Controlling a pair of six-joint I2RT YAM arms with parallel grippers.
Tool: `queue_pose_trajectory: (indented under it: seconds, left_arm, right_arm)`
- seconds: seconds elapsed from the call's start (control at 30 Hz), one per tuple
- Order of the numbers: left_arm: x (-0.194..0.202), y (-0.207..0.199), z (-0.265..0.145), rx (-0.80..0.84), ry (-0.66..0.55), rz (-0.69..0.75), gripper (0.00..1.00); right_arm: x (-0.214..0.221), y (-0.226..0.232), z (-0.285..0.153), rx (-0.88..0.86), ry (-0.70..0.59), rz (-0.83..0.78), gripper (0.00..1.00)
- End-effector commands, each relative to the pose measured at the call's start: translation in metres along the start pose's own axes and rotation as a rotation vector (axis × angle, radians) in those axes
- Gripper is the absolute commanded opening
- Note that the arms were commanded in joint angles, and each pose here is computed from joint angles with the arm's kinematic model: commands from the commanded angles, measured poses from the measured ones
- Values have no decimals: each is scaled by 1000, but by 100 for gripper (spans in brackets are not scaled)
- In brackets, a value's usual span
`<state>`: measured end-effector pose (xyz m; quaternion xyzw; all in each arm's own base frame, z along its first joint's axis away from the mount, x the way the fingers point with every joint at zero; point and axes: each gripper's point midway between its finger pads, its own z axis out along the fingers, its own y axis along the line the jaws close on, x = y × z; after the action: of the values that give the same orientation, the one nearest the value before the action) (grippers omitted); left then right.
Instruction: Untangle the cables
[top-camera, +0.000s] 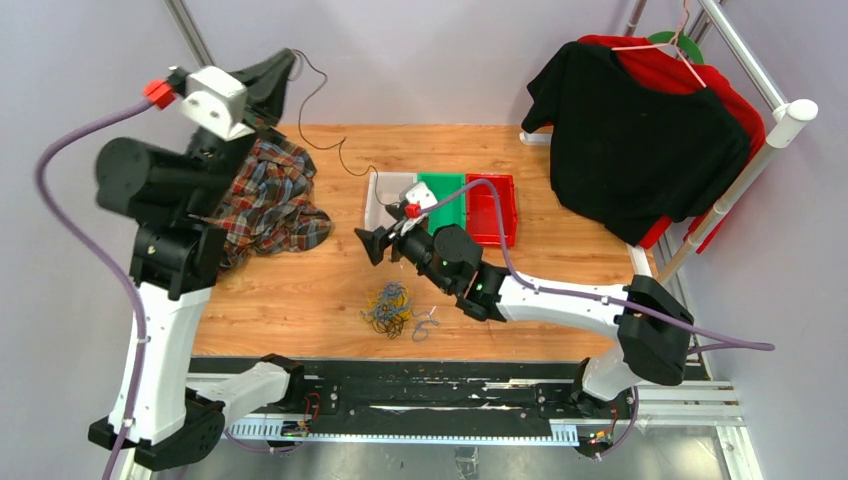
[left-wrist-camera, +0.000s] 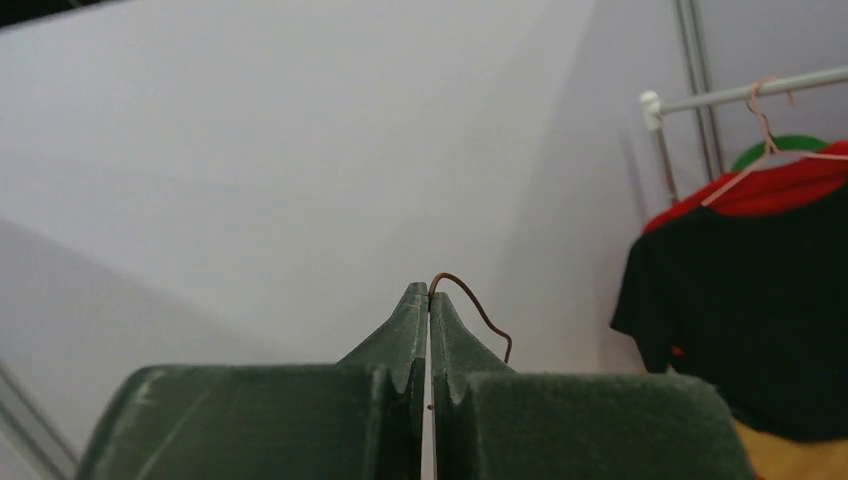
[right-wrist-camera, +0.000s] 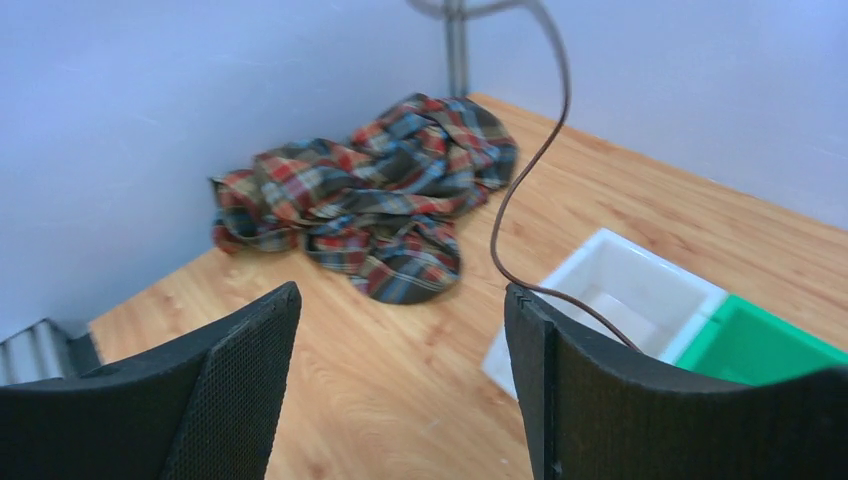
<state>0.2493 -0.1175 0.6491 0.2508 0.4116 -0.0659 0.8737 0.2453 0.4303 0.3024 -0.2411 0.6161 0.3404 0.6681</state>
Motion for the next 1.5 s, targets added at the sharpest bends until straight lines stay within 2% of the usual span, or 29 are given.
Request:
queue_pose_trajectory:
  seconds: [0.0, 0.17, 0.4, 0.8, 1.03, 1.47]
  left_arm:
    - [44, -33, 3, 97, 86, -166, 0]
    - [84, -49, 16, 120, 159, -259, 0]
    - [117, -51, 38, 107, 205, -285, 1]
    - [143, -35, 69, 49, 215, -175, 0]
    - [134, -13, 91, -22, 175, -115, 0]
    - [171, -30, 85, 30, 250, -45, 0]
  right_arm:
    - [13, -39, 15, 62, 50, 13, 73]
    - [32, -84, 20, 123, 94, 57, 71]
    - [50, -114, 17, 149, 134, 89, 65]
    - [65, -136, 8, 176, 176, 109, 61]
    - [77, -140, 0, 184, 211, 111, 59]
    - [92, -161, -20, 248, 243, 133, 54]
